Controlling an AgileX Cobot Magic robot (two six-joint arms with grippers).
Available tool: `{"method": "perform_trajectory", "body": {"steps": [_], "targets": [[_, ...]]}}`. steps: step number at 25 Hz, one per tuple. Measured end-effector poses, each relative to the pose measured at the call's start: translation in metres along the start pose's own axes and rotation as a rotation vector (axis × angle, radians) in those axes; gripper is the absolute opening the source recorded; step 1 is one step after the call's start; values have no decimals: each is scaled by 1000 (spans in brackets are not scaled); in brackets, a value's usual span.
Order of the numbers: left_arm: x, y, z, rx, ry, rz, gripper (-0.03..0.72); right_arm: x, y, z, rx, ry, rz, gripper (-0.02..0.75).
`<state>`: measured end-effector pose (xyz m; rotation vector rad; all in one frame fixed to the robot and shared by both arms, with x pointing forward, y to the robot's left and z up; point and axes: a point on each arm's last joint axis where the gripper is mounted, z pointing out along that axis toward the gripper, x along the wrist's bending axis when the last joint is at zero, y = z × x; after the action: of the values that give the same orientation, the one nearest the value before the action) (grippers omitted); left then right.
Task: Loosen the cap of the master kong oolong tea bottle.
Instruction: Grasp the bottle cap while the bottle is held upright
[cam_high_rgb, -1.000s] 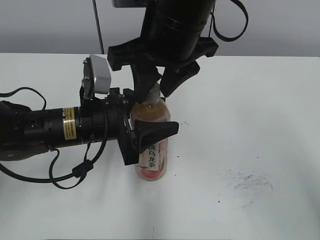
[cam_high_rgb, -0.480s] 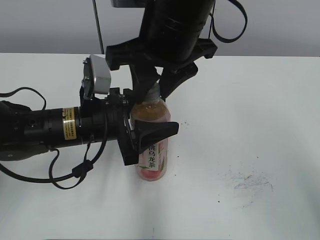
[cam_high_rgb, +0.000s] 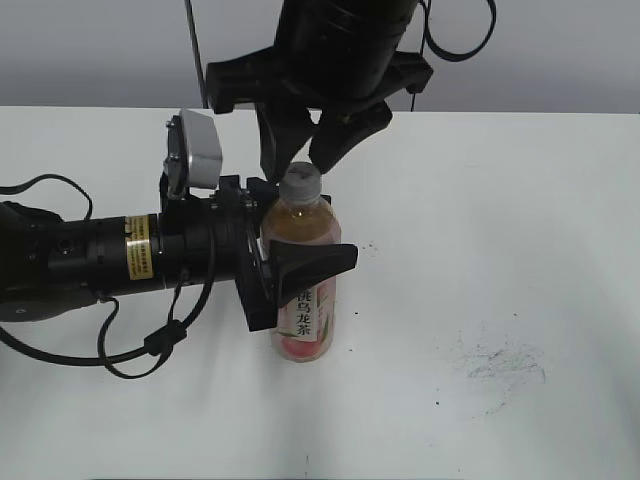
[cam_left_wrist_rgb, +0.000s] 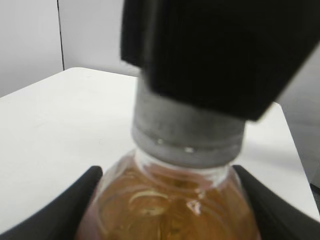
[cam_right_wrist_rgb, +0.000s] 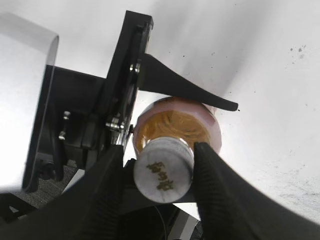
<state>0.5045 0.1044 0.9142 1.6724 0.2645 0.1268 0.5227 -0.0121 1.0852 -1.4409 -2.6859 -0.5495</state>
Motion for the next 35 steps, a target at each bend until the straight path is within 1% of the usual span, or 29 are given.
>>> {"method": "perform_trajectory", "body": {"steps": [10,15,21,28,35], "targets": [[0,0,0,0,-2,3,448,0,0,1,1,-3,0,343],[0,0,0,0,-2,3,448,-3,-6,10,41,-6,7,343],[0,0,0,1,-4,4,448,-1,-3,3,16,-1,3,343],[0,0,0,1,-5,5,448,0,-3,4,19,7,6,343],[0,0,0,1,-6,5,448,-2,-8,11,50,8,13,343]]}}
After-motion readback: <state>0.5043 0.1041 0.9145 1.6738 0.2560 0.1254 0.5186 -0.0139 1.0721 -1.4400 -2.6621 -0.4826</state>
